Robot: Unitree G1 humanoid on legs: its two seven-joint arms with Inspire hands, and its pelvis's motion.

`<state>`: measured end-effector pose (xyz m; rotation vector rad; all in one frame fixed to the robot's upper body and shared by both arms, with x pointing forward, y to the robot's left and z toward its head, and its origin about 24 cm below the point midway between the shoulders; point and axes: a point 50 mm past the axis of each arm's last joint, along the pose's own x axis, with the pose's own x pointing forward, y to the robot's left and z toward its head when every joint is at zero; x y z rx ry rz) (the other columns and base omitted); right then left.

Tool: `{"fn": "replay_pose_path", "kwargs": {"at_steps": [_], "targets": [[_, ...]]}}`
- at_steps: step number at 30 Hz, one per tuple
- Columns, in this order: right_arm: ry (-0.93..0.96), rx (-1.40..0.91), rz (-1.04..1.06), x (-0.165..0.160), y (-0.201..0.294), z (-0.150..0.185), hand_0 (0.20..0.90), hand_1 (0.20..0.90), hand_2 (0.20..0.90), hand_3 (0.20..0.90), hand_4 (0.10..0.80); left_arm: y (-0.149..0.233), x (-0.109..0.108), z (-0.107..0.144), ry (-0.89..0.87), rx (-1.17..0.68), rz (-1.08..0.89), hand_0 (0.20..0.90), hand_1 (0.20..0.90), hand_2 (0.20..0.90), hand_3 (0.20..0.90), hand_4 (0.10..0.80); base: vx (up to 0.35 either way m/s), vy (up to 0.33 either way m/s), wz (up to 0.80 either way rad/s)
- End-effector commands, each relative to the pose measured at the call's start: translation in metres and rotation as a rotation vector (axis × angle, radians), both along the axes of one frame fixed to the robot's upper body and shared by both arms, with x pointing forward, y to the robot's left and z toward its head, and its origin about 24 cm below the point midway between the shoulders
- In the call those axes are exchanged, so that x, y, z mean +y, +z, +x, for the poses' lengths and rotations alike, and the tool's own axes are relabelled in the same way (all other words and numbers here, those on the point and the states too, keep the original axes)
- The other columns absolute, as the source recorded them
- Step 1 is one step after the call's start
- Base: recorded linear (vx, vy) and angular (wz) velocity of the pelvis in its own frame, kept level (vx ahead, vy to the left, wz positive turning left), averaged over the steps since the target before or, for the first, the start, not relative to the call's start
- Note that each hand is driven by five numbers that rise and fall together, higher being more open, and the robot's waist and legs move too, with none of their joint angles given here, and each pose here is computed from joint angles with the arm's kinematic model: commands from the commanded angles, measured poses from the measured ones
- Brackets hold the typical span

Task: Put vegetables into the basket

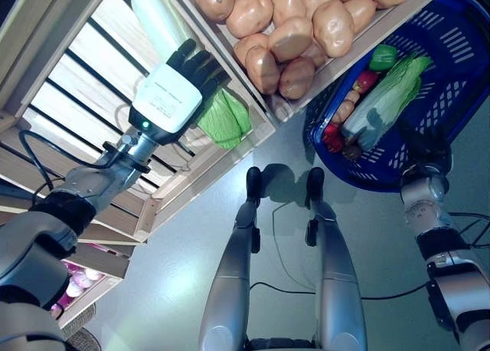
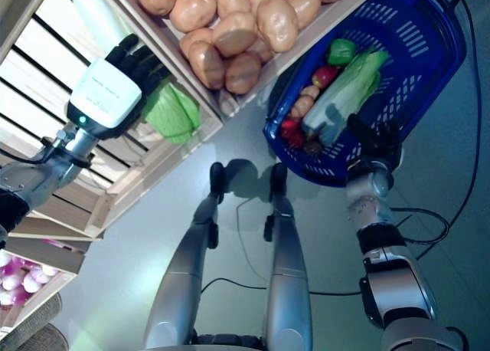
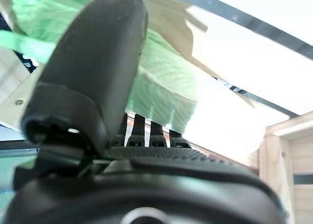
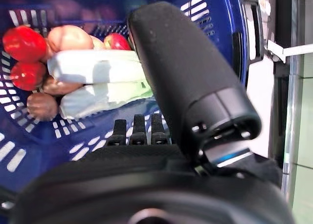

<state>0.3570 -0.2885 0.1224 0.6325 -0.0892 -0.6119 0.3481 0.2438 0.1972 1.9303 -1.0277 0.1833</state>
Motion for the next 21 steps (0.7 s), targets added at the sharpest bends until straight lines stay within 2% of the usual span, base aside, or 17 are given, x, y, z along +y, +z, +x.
{"fn": "replay_pose_path", "kwargs": {"at_steps": [1,3,16,21], "targets": [[-0.038,-0.110,-0.111,-0.016,0.034,-0.002,0.900,0.900,0.900,0.900,0.800,0.020,-0.033,0.019,-0.039,-0.111,-0.032,0.811,0.811,0.811,0.811,0.740,0.000,0.000,0.00],[-0.038,-0.108,-0.108,-0.016,0.034,-0.001,0.900,0.900,0.900,0.900,0.800,0.020,-0.032,0.021,-0.026,-0.127,-0.044,0.300,0.300,0.300,0.300,0.400,0.000,0.000,0.00],[-0.004,-0.105,-0.107,-0.008,0.034,0.005,0.900,0.900,0.900,0.900,0.800,0.026,-0.035,0.028,0.006,-0.147,-0.062,0.300,0.300,0.300,0.300,0.400,-0.010,0.007,-0.03],[0.003,-0.108,-0.114,-0.005,0.032,0.004,0.900,0.900,0.900,0.900,0.800,0.031,-0.027,0.026,0.040,-0.191,-0.176,0.300,0.300,0.300,0.300,0.400,-0.010,0.004,-0.02]]}}
